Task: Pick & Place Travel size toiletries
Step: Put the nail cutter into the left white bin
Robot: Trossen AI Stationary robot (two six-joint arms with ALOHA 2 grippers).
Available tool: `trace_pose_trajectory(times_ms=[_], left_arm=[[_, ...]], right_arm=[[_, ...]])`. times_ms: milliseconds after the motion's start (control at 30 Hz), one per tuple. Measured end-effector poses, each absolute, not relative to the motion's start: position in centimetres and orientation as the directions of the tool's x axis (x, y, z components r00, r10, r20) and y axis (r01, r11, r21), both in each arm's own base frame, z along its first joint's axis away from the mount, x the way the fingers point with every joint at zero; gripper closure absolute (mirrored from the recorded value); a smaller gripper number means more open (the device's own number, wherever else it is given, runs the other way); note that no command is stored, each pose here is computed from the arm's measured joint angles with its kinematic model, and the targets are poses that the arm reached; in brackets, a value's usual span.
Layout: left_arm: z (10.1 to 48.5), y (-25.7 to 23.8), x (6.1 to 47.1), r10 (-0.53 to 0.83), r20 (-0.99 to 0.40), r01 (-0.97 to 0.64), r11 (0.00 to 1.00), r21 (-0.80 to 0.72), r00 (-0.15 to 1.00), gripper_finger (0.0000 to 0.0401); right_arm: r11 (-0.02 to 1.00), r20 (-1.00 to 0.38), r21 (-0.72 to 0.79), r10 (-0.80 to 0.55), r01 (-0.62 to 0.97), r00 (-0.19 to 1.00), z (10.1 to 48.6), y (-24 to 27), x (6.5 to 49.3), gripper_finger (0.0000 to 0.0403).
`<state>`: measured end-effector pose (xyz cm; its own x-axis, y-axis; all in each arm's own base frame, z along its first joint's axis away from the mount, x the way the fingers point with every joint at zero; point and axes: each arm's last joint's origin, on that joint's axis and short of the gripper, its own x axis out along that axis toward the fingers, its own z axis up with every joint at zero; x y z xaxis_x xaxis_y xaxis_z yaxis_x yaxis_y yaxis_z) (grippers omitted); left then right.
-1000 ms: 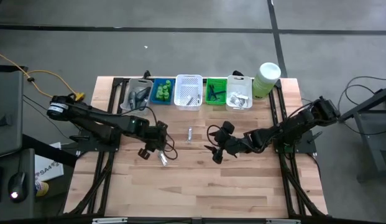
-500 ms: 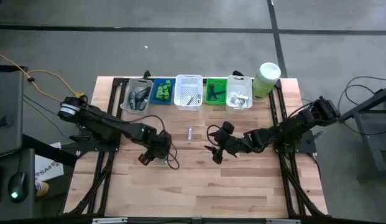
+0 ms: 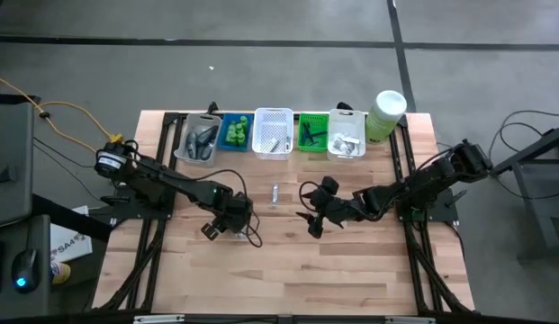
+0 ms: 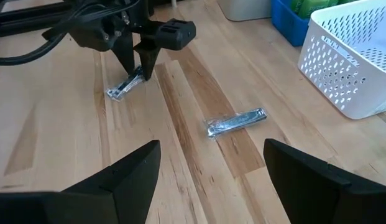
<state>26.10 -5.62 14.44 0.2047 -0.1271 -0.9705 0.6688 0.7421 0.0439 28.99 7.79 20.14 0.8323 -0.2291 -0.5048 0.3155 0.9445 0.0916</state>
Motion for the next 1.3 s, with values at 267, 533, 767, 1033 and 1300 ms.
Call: trace_pose_trajectory(times_ms=[267, 533, 767, 1033, 1300], left_arm=[[14.4, -5.7, 26.1, -0.151, -0.968, 0.626, 0.780, 0.008, 0.201, 0.0350], [17.3, -5.9, 27.2, -0.130, -0.945, 0.479, 0.877, 0.031, 0.299, 0.0349], [22.2, -4.2, 29.4, 0.222, -0.820, 0.254, 0.880, 0.402, 0.527, 0.0349], [24.9, 3.1, 31.7, 0.467, -0.623, -0.164, 0.861, 0.481, 0.627, 0.0349], [26.0, 11.5, 31.4, 0.542, -0.499, -0.499, 0.835, 0.230, 0.676, 0.0349]], right_arm=[[0.948, -0.514, 0.099, -0.213, 0.304, 0.831, 20.1, 7.8, 29.0, 0.0123], [0.946, -0.522, 0.111, -0.206, 0.305, 0.828, 20.0, 7.8, 28.9, 0.0123], [0.945, -0.516, 0.113, -0.208, 0.307, 0.831, 20.1, 7.8, 29.0, 0.0123], [0.944, -0.513, 0.112, -0.212, 0.310, 0.832, 20.1, 7.8, 29.0, 0.0123], [0.946, -0.513, 0.107, -0.212, 0.307, 0.832, 20.1, 7.8, 29.0, 0.0123]])
